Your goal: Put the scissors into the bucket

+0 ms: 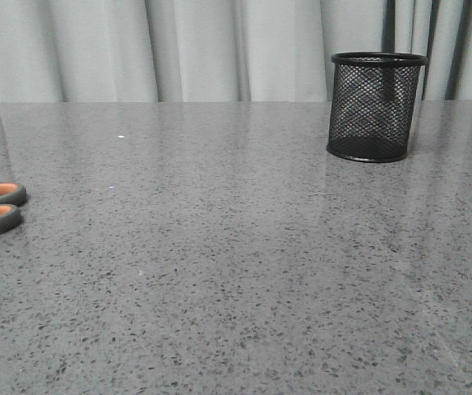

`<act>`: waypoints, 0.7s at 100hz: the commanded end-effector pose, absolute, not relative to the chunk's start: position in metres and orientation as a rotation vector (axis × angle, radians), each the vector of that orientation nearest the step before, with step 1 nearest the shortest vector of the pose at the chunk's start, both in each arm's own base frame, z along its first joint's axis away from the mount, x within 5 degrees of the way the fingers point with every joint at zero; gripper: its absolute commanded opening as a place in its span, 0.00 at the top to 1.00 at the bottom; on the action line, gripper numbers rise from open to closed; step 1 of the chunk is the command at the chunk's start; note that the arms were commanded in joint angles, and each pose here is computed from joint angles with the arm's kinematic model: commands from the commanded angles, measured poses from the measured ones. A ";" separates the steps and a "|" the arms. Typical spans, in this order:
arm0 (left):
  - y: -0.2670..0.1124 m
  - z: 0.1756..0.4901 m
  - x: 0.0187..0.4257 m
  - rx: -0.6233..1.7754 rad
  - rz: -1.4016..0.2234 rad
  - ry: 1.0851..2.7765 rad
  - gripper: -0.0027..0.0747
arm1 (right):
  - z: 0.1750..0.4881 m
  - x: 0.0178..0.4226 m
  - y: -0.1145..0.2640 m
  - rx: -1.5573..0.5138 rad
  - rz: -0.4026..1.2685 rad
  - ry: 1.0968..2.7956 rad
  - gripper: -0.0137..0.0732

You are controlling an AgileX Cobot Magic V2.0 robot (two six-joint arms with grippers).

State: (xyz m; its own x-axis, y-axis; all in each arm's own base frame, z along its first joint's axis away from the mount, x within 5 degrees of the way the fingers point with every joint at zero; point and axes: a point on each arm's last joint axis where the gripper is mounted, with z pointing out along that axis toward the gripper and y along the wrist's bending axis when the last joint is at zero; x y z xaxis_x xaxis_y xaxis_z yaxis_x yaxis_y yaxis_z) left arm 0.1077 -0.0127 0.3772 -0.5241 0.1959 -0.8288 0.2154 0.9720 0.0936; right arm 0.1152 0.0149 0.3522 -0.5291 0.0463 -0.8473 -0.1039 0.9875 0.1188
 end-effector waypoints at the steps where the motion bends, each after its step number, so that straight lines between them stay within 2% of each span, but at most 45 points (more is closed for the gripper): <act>1: -0.013 0.391 0.113 0.281 -0.020 2.064 0.68 | 0.367 0.118 0.014 -0.054 0.170 2.035 0.51; 6: -0.013 0.389 0.116 0.283 -0.027 2.083 0.60 | 0.367 0.118 0.014 -0.053 0.172 2.035 0.41; 12: -0.015 0.387 0.121 0.319 -0.033 2.112 0.55 | 0.367 0.118 0.014 -0.053 0.172 2.035 0.36; 29: -0.026 0.389 0.141 0.519 -0.119 2.204 0.54 | 0.367 0.118 0.014 -0.053 0.173 2.035 0.37; 44: -0.032 0.389 0.176 0.708 -0.157 2.303 0.54 | 0.367 0.118 0.014 -0.053 0.173 2.035 0.37; 58: -0.040 0.377 0.211 1.025 -0.153 2.385 0.54 | 0.367 0.118 0.014 -0.061 0.168 2.035 0.37; 70: -0.047 0.361 0.236 1.337 -0.095 2.347 0.54 | 0.367 0.118 0.015 -0.074 0.161 2.038 0.37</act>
State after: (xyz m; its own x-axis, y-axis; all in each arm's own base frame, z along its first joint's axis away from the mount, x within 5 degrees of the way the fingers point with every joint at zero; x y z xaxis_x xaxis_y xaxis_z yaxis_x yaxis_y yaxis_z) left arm 0.2271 -0.0404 0.3582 -0.5534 0.7077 -0.4393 0.7475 0.6546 0.1128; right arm 0.1150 0.0149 0.3520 -0.5292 0.0294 -0.8480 -0.1129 0.9881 0.1047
